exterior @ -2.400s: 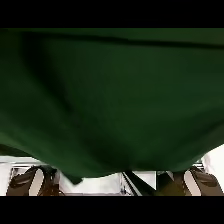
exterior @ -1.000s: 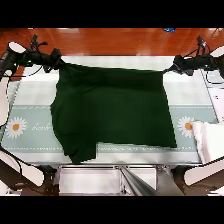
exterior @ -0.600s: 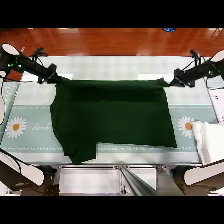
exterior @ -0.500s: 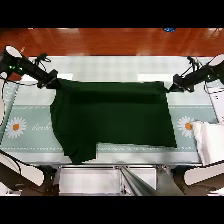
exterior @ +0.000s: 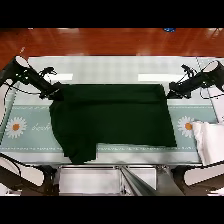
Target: Fold the shirts.
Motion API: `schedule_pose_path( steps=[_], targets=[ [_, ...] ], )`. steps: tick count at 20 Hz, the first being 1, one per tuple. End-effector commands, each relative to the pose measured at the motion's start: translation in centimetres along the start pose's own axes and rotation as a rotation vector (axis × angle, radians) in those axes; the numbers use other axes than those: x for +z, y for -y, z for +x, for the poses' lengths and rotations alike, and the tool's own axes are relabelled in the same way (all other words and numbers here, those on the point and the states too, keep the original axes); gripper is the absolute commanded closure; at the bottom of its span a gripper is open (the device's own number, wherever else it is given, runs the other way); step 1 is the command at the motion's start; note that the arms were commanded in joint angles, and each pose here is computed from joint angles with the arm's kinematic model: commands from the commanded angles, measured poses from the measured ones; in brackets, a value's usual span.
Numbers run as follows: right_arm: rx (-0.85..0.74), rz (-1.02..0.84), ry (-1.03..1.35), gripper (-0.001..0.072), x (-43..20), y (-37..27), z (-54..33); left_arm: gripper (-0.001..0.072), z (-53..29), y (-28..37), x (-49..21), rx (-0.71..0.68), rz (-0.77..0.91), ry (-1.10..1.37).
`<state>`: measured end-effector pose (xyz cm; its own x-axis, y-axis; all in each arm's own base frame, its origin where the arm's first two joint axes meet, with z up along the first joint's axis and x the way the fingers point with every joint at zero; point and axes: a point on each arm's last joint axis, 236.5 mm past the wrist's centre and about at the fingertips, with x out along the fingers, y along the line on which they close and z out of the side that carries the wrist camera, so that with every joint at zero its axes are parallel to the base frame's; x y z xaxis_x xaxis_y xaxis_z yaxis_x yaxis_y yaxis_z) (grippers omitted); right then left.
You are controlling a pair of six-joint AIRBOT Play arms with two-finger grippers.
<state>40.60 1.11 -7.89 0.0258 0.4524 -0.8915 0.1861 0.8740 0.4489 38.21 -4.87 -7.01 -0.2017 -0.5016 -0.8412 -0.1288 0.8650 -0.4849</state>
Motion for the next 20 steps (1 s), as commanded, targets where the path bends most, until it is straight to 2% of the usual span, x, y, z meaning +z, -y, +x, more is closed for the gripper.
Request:
schedule_pose_path(
  steps=[1,4,5,6,7,11,13,15,18,20],
  targets=[
    [0.013,0.003,-0.010,0.0691,-0.3,-0.4,0.1,0.0691,-0.5,0.2,-0.3,0.004,0.005,0.010],
    [0.014,0.003,-0.016,0.0687,-0.4,-0.4,0.1,0.0688,-1.1,0.4,-0.3,0.007,0.010,0.025],
    [0.013,0.018,-0.014,0.0568,-0.4,-0.4,0.1,0.0572,-1.0,0.5,-0.5,0.006,-0.003,0.017],
    [0.016,0.040,-0.018,0.0303,-0.5,-0.4,0.1,0.0261,-0.9,0.7,-0.9,0.005,0.001,-0.001],
    [0.019,0.040,-0.028,0.0302,-0.7,-0.5,0.0,0.0198,-1.0,0.4,-1.1,0.021,0.001,-0.009],
    [0.005,0.079,0.085,0.0304,-0.5,0.8,-5.5,0.0198,-4.6,-2.0,-1.9,0.176,-0.047,0.114],
    [-0.006,0.119,0.225,0.0304,-1.0,2.0,-9.0,0.0198,-5.3,-3.7,-4.7,0.181,-0.101,0.157],
    [0.017,0.161,0.318,0.0304,-2.9,2.8,-9.7,0.0198,-3.5,-5.8,-9.1,0.136,-0.199,0.165],
    [0.110,0.170,0.375,0.0304,-7.3,1.7,-7.4,0.0199,1.0,-6.7,-15.4,-0.052,-0.365,0.183],
    [0.166,0.182,0.383,0.0304,-9.4,0.6,-5.8,0.0198,2.9,-6.7,-17.8,-0.131,-0.437,0.195]
  ],
)
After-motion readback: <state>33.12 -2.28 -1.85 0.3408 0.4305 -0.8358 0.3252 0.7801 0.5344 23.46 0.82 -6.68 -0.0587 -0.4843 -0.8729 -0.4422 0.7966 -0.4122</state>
